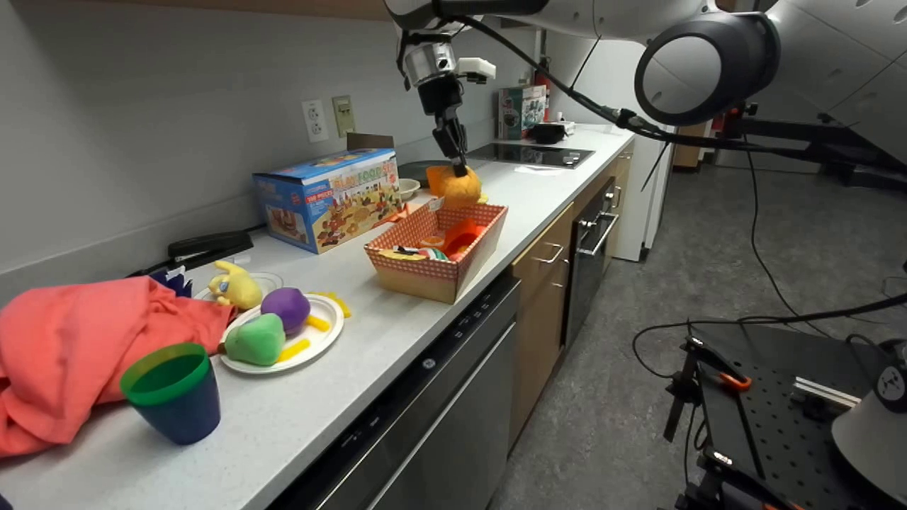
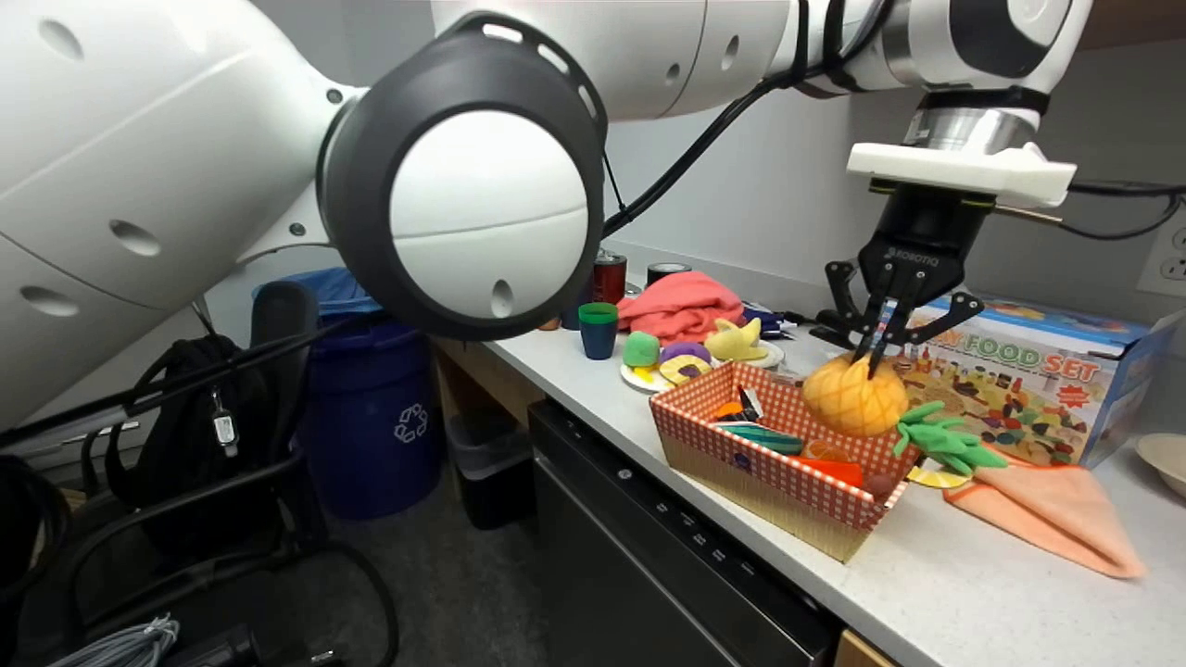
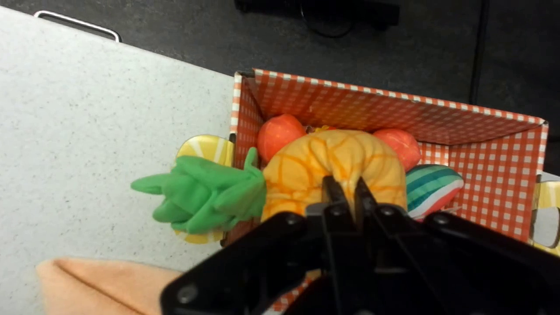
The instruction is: Pick up the pineapple from the counter and put it in the basket
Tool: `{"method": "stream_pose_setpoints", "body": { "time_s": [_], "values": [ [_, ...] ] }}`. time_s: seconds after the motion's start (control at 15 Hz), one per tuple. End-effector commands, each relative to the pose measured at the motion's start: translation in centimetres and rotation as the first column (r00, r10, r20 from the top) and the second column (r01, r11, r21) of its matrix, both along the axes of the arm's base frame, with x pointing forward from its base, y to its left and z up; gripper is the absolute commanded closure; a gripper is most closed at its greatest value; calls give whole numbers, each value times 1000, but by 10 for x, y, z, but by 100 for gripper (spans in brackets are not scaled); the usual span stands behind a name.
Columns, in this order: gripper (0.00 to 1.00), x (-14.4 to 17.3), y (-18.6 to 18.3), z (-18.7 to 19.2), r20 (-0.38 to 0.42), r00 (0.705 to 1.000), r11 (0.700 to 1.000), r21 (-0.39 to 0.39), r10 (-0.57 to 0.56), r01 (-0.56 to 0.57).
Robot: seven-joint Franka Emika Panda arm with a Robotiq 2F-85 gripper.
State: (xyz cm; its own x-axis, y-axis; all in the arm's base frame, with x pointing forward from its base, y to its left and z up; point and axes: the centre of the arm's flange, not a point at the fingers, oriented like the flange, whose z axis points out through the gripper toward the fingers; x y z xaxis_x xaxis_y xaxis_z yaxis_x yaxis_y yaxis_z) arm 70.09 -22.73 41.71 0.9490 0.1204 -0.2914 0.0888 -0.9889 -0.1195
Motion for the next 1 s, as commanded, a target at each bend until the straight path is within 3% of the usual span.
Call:
{"method": "stream_pose_setpoints", "body": {
  "time_s": [0.0, 0.07, 0.13, 0.27, 0.47, 0.8, 0.93],
  "values": [
    [98, -65, 18, -38, -17, 1000, 999, -40, 18, -19],
    [98, -65, 18, -43, -22, 1000, 999, -45, 12, -13],
    [67, -65, 19, -47, -27, 1000, 999, -45, 8, -9],
    [59, -63, 23, -54, -33, 999, 999, -41, 16, -18],
    [34, -65, 19, -60, -37, 999, 999, -36, 17, -18],
    [0, -66, 19, -62, -42, 999, 999, -33, 9, -11],
    [0, -67, 17, -62, -38, 999, 999, -36, 1, -3]
  ]
}}
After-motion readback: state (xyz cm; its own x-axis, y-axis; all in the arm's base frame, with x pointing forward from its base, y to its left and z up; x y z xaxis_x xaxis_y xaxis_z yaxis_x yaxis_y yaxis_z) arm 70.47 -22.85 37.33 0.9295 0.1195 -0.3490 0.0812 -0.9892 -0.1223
